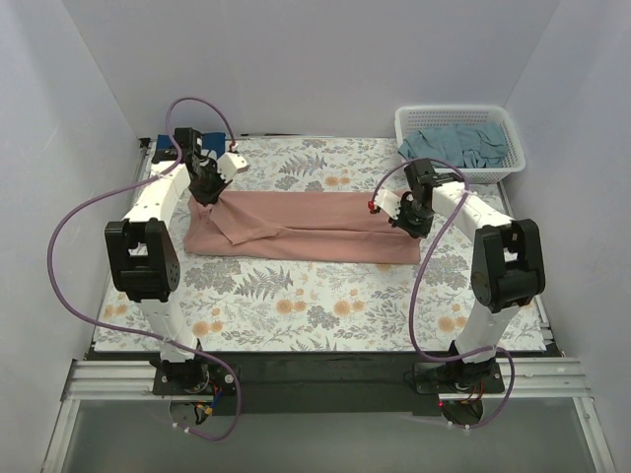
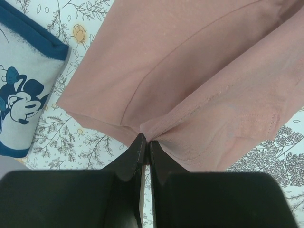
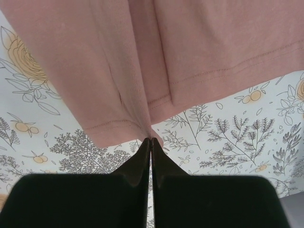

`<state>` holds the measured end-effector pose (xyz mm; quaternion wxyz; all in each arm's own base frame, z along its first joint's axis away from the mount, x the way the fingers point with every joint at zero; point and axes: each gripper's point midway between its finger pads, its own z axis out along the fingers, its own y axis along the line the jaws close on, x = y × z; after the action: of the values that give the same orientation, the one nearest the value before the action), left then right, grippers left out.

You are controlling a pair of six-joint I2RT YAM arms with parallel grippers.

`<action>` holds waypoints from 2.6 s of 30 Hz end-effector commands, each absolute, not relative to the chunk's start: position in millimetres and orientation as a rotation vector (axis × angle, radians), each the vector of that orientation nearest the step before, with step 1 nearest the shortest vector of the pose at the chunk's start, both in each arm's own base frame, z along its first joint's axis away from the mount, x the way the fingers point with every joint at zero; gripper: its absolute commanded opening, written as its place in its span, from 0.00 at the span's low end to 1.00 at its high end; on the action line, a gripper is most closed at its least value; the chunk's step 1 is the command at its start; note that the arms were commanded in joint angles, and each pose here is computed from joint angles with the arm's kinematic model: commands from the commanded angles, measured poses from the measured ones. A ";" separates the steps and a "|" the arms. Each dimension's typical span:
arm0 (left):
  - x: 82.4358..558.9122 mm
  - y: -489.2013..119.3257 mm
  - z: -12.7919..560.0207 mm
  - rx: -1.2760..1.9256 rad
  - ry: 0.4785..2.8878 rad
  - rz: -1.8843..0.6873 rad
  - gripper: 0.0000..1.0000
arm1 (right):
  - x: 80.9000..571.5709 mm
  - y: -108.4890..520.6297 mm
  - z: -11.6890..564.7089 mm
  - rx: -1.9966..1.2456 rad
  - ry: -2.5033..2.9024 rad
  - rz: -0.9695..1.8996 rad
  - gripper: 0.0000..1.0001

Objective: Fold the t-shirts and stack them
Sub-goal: Fold the tshirt

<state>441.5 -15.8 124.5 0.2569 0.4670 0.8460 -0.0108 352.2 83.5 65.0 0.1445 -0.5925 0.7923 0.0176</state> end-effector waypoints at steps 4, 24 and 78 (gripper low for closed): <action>451.7 -13.4 119.2 1.241 2.285 -0.018 0.00 | 373.0 78.9 72.8 -1.748 2.241 -0.001 0.01; 454.5 6.2 85.0 1.180 2.368 -0.022 0.00 | 398.5 80.2 57.0 -1.758 2.268 -0.022 0.01; 318.0 51.3 2.2 0.254 2.886 -0.259 0.00 | 307.2 63.9 -15.1 -1.378 2.734 0.113 0.26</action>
<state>338.4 39.7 15.8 0.1411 0.0799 0.9793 -0.1211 345.0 96.1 17.4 0.1212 -0.4440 0.8851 0.0691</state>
